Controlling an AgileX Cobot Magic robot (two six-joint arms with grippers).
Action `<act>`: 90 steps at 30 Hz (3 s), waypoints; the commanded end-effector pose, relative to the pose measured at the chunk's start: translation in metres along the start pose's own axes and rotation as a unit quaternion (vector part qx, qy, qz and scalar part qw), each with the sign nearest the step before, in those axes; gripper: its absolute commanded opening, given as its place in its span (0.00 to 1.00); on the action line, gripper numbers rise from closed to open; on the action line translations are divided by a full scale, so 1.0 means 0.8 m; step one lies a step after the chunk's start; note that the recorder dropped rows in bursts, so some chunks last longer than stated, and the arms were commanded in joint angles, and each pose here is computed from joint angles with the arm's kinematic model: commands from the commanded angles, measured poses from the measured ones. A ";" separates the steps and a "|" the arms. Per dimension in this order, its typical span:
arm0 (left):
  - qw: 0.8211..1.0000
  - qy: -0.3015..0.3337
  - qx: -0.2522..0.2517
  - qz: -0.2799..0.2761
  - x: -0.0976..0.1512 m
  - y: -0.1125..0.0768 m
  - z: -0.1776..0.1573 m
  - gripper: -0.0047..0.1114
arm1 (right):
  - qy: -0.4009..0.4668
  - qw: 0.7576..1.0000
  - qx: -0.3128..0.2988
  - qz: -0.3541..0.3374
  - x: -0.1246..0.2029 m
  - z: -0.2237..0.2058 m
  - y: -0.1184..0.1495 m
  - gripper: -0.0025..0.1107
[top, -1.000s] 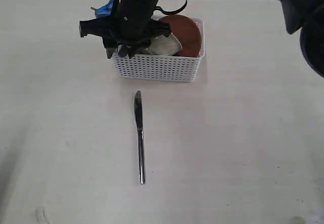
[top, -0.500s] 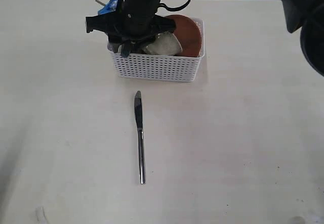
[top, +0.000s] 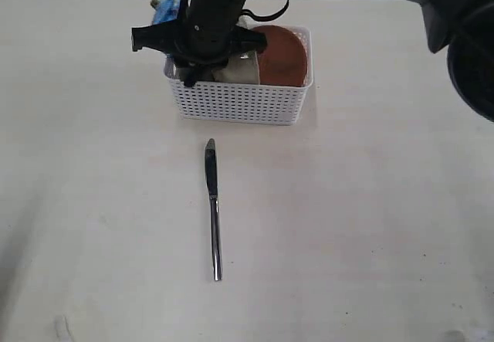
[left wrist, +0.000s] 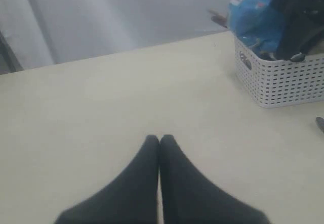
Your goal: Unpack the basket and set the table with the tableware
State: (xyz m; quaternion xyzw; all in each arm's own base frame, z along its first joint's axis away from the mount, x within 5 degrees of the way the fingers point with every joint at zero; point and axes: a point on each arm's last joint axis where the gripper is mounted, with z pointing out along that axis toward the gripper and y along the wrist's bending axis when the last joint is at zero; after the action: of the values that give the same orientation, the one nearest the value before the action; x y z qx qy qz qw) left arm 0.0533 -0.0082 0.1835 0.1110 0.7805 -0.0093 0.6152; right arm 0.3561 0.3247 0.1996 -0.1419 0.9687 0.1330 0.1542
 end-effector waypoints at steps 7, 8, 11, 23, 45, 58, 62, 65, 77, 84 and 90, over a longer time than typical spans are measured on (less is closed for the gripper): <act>1.000 -0.005 0.003 -0.001 -0.001 0.000 0.000 0.04 | 0.035 0.999 0.022 -0.023 0.007 0.005 -0.010 0.02; 1.000 -0.005 0.003 -0.001 -0.001 0.000 0.000 0.04 | 0.037 0.999 0.022 -0.025 0.007 0.001 -0.010 0.02; 1.000 -0.005 0.003 -0.001 -0.001 0.000 0.000 0.04 | 0.043 0.998 0.035 -0.035 0.008 -0.009 -0.012 0.02; 1.000 -0.005 0.003 0.000 -0.001 0.000 0.000 0.04 | 0.004 0.996 0.047 -0.073 0.003 -0.100 -0.011 0.02; 1.000 -0.005 0.002 0.003 -0.001 0.000 0.000 0.04 | -0.029 0.996 -0.059 -0.054 0.121 -0.247 -0.035 0.02; 1.000 -0.005 0.002 0.002 -0.001 0.000 0.000 0.04 | 0.016 0.990 -0.137 0.033 0.302 -0.147 -0.067 0.02; 1.000 -0.005 0.002 0.002 -0.001 0.000 0.000 0.04 | 0.024 0.991 -0.129 0.025 0.310 -0.117 -0.055 0.02; 1.000 -0.005 0.002 0.002 -0.001 0.000 0.000 0.04 | 0.016 0.994 -0.108 0.027 0.305 -0.088 -0.054 0.02; 1.000 -0.005 0.002 0.003 -0.001 0.000 0.000 0.04 | 0.051 0.998 -0.042 0.011 0.252 -0.039 -0.062 0.02; 1.000 -0.005 0.002 0.003 -0.001 0.000 0.000 0.04 | 0.086 0.996 -0.022 0.024 0.260 -0.020 -0.066 0.02; 1.000 -0.005 0.002 0.003 -0.001 0.000 0.000 0.04 | 0.069 0.997 -0.016 0.022 0.256 -0.017 -0.067 0.02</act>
State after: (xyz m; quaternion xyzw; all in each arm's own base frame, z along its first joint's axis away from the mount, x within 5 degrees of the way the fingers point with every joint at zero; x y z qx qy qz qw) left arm 0.0533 -0.0082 0.1835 0.1110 0.7805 -0.0093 0.6152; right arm 0.1789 0.2243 0.1316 -0.1310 0.9782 0.1459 0.0681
